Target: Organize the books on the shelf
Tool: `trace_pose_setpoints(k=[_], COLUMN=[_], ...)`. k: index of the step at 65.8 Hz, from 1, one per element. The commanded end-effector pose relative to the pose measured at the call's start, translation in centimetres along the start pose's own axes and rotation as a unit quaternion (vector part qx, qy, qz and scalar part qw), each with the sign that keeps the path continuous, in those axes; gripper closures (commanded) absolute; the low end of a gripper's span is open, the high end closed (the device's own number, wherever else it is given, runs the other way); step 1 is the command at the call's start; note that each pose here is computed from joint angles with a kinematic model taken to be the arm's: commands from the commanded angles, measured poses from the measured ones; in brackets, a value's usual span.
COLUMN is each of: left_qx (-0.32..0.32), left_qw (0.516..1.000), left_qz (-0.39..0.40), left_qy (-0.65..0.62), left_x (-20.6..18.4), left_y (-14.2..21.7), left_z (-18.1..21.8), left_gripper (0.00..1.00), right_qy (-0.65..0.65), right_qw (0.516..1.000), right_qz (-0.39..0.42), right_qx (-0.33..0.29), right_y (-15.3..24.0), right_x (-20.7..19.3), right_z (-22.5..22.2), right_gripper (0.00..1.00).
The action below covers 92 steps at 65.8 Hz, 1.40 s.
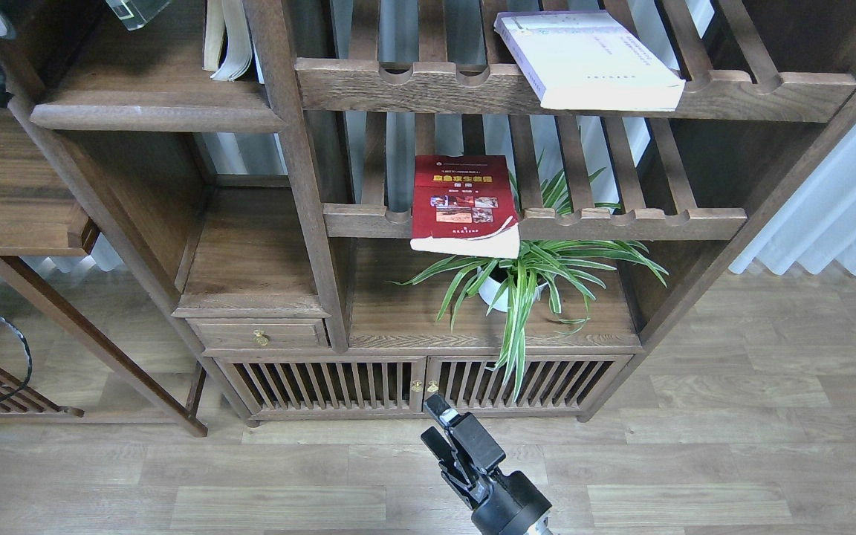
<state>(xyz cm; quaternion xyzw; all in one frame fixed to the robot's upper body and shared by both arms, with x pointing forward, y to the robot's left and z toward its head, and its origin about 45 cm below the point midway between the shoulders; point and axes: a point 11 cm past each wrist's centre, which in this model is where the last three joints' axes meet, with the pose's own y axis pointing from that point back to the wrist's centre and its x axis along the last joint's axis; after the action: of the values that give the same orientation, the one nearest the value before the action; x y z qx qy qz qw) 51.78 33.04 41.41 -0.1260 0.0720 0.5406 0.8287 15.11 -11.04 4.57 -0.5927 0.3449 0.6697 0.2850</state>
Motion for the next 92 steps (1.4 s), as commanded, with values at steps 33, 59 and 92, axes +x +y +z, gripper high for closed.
trace_pose_setpoints(k=[33, 59, 92], left_qx=[0.048, 0.086, 0.124], left_qw=[0.998, 0.993, 0.985], left_qz=[0.01, 0.02, 0.013], left_qy=[-0.046, -0.076, -0.117], left_x=[-0.2, 0.2, -0.9], left_y=[-1.4, -1.7, -2.5], left_z=[0.4, -0.6, -0.1], left_gripper=[0.92, 0.92, 0.9], right_qy=[0.012, 0.035, 0.05], right_qw=[1.0, 0.997, 0.995], right_qz=[-0.027, -0.061, -0.083], right_qx=[0.003, -0.002, 0.003], right_y=[-2.0, -4.4, -5.7], right_x=[-1.6, -4.0, -5.5], right_z=[-1.5, -3.0, -4.2], right_gripper=[0.01, 0.01, 0.01])
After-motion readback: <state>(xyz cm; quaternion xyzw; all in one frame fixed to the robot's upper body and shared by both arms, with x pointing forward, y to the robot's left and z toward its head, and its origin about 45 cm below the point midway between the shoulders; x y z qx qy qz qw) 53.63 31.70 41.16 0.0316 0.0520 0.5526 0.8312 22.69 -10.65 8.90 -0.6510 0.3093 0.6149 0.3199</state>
